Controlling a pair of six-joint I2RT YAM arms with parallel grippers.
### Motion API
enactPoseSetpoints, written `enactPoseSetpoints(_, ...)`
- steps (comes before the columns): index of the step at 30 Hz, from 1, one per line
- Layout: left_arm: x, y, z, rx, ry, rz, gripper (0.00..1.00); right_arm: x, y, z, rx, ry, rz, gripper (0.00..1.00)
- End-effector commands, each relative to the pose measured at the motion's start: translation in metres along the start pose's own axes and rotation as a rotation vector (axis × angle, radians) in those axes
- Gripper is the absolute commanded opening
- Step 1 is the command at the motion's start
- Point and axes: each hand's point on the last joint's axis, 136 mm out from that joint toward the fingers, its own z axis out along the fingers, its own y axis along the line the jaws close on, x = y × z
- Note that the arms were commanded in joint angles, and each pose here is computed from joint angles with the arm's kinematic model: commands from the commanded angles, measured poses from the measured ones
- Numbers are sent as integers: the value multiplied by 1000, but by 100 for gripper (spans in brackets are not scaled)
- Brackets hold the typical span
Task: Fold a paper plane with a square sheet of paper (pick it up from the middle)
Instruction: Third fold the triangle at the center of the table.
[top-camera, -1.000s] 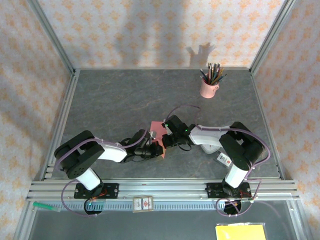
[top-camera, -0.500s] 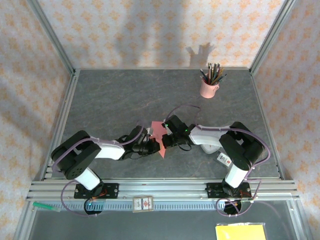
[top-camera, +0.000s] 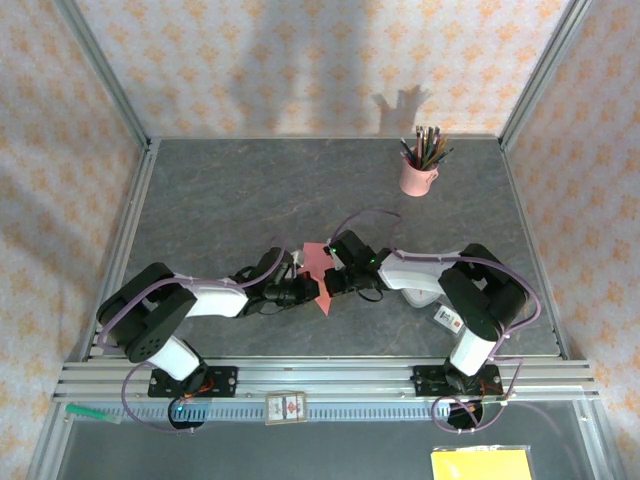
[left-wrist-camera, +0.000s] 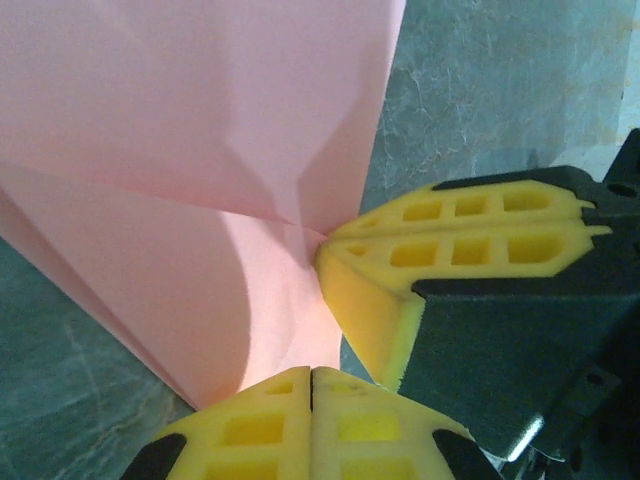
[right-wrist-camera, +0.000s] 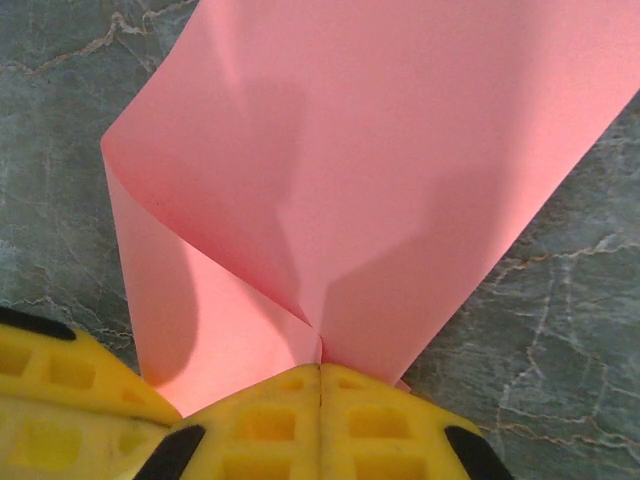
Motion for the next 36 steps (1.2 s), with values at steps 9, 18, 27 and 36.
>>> enactPoseSetpoints(9,-6,6,4,-15,-6,12,0,31,-36,4,139,88,13,0)
enactPoseSetpoints(18,-18,9,-1,-55,-31,38,1,32,-36,5,138,92,11,0)
enactPoseSetpoints(27,-15,17,7,-69,-7,41,1,32,-36,5,139,94,11,0)
enactPoseSetpoints(36,-26,-1,-4,-46,-42,72,2,31,-35,4,135,92,9,0)
